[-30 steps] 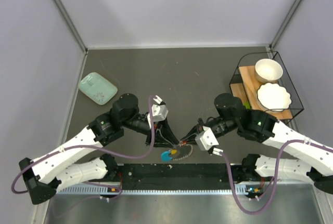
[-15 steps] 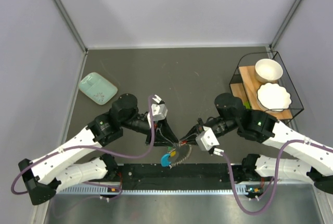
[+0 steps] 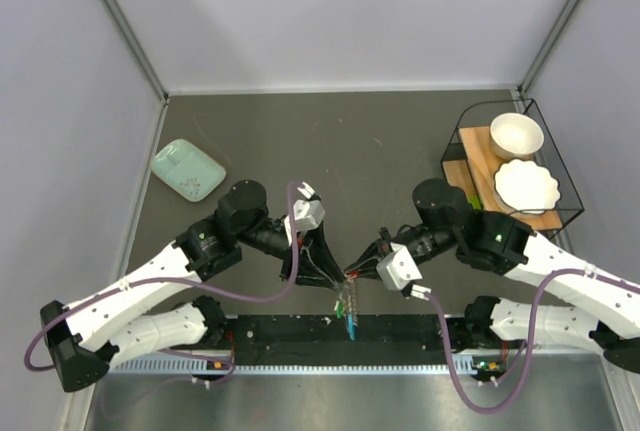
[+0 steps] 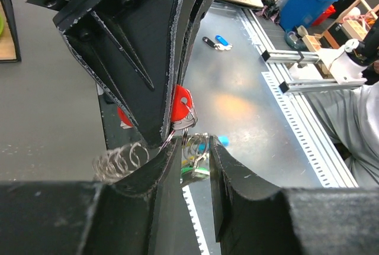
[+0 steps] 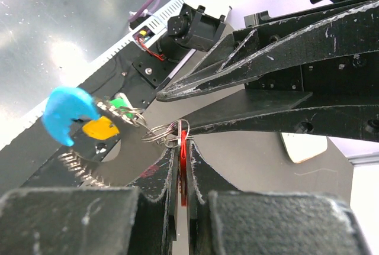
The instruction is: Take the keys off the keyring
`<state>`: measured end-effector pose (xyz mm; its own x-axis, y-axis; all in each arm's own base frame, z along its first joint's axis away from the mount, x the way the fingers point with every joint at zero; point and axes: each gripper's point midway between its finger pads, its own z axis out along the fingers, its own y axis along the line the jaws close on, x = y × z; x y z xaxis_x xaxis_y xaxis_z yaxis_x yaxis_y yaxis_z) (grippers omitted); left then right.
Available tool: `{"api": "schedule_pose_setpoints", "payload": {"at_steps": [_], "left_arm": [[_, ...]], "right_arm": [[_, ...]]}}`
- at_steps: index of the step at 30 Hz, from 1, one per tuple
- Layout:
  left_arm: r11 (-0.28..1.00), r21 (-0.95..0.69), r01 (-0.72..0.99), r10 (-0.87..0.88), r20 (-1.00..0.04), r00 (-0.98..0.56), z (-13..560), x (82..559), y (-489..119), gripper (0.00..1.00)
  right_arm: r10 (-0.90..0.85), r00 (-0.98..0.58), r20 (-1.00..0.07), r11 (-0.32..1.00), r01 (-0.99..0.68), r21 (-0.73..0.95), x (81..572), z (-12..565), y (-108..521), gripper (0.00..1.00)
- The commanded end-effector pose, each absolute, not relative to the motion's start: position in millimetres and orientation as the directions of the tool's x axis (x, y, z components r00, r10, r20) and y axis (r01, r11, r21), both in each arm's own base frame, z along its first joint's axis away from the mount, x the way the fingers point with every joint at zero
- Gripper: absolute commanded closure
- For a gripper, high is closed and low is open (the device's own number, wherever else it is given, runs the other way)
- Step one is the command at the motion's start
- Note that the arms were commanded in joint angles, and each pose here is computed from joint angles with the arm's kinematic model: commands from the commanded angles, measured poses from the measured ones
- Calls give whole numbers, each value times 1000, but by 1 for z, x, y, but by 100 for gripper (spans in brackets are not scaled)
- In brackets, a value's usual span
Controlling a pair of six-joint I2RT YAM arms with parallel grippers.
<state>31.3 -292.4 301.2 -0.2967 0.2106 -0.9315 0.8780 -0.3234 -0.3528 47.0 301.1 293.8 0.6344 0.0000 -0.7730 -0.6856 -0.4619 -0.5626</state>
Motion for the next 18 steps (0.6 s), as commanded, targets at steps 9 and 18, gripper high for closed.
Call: {"api": "schedule_pose_setpoints", "payload": {"at_steps": [9, 18], "left_arm": [[-310, -296, 904, 158, -953, -258, 308, 40, -299, 69], [-260, -290, 921, 166, -953, -253, 303, 49, -302, 71]], "right_arm": [[90, 664, -742, -407, -656, -636, 48, 325, 308, 100], [67, 655, -753, -394, -676, -623, 53, 326, 311, 100]]}}
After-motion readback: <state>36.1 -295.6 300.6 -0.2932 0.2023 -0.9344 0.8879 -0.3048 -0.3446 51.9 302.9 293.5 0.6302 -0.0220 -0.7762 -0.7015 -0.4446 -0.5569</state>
